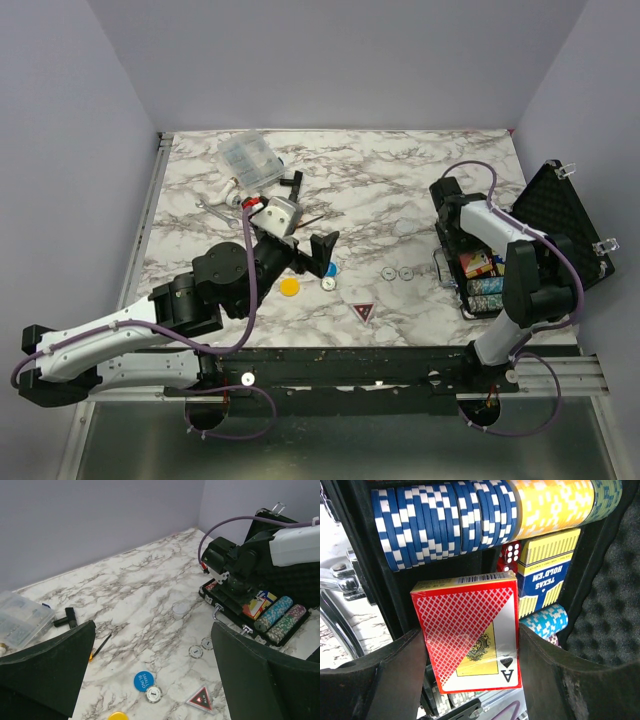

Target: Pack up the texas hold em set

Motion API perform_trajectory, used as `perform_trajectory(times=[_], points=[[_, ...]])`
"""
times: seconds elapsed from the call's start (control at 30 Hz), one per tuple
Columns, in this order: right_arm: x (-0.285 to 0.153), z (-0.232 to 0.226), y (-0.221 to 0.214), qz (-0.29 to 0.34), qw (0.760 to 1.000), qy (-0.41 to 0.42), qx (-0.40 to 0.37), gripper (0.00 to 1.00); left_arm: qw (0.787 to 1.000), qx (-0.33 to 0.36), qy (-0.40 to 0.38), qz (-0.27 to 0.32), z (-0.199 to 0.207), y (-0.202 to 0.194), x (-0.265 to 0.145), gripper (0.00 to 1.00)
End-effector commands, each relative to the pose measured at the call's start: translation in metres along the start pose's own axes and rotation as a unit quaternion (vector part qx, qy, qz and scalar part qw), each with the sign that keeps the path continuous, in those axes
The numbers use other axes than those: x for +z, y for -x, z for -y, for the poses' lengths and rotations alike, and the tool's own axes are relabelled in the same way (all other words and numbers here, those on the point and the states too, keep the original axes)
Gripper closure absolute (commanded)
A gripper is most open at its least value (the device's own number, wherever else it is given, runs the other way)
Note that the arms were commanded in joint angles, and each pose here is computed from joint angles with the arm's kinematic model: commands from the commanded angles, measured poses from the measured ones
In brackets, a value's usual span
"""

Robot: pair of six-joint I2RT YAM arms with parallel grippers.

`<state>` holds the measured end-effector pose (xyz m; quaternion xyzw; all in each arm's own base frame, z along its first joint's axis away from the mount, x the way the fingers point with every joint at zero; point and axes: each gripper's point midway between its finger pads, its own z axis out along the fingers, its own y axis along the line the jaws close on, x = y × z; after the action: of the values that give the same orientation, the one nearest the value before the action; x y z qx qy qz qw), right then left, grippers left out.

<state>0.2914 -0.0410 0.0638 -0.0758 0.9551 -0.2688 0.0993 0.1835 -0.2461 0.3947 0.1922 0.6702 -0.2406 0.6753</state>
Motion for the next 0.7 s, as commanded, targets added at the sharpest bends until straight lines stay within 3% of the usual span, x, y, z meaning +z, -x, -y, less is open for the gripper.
perform_trajectory(times=[0.0, 0.67], points=[[0.0, -0.002, 0.016, 0.031, 0.999, 0.01, 0.016, 0.78, 0.999, 0.02, 0.029, 0.001, -0.007, -0.004, 0.004, 0.02], [0.0, -0.004, 0.025, 0.044, 0.998, 0.024, 0.04, 0.48, 0.998, 0.036, 0.053, -0.014, -0.016, -0.015, 0.016, 0.02]])
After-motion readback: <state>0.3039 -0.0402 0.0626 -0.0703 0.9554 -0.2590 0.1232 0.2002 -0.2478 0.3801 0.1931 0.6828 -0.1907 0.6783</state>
